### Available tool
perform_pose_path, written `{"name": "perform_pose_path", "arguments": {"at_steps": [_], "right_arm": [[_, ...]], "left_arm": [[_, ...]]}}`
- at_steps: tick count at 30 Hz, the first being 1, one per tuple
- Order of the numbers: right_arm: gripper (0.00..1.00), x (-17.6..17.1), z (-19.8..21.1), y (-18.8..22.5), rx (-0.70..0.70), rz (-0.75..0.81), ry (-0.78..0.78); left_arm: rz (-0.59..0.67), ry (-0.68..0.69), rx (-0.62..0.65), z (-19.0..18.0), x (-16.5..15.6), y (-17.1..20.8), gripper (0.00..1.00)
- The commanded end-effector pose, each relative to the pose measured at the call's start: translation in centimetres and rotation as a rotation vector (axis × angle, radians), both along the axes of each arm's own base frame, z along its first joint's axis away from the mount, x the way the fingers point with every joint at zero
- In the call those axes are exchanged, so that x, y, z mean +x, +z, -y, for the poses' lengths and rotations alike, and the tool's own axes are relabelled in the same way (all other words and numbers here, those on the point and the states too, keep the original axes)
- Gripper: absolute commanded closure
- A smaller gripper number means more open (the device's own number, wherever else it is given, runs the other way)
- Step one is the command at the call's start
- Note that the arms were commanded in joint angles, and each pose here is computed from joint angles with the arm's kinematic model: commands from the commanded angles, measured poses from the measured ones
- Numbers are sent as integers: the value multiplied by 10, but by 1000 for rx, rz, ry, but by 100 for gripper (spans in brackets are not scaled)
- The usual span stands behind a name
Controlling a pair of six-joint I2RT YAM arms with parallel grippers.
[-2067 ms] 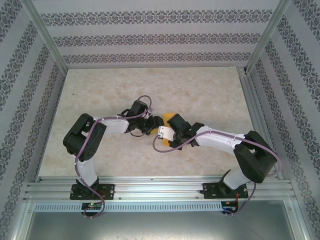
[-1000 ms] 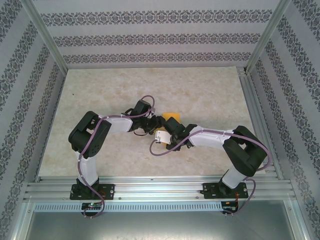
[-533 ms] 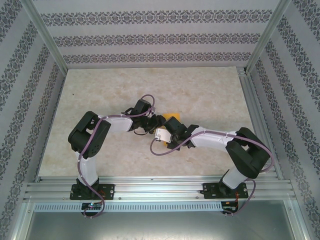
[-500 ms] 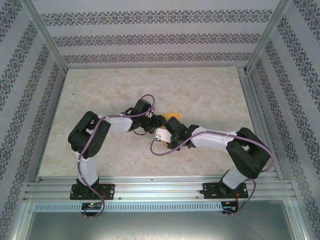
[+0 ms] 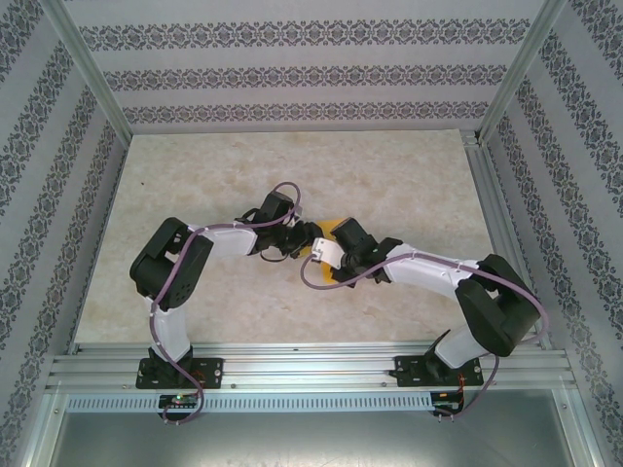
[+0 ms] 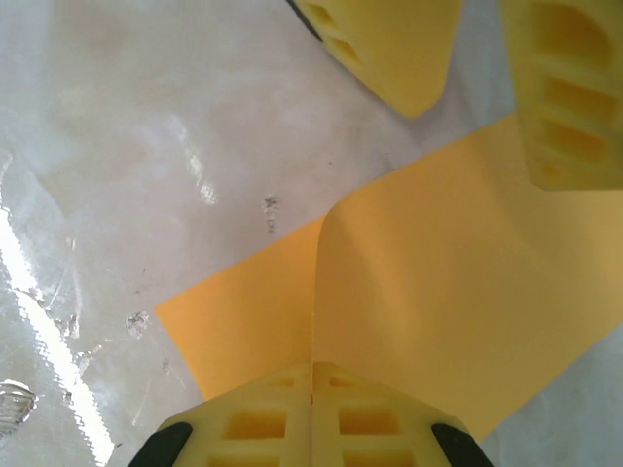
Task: Fold a paper plane with a square sheet of paper (pick it up from the middle)
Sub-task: Fold the triangle a second time at the center of the table.
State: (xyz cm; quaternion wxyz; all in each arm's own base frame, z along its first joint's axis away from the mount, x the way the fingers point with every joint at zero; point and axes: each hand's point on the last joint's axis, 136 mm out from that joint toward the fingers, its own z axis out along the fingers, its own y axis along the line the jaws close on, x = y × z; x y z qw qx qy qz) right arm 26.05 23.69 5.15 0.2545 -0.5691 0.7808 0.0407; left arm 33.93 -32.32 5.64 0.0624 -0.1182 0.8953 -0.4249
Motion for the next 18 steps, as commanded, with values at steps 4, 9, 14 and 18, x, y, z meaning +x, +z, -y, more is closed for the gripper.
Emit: {"name": "perform_pose_path", "arguments": {"at_steps": [4,9,14,18], "right_arm": [[100,6,-23,24,138,-87,-116],[100,17,-27,28,187,-162,-327],[100,15,-17,23,233,-175,-465],[99,19,7,31,248,-131,-575]], "left_arm": [[110,122,28,-38,29,49,49],[154,158,71,-67,37,69,48],[168,132,60,-67,35,78,48],[174,121,36,-62,35,82,48]]}}
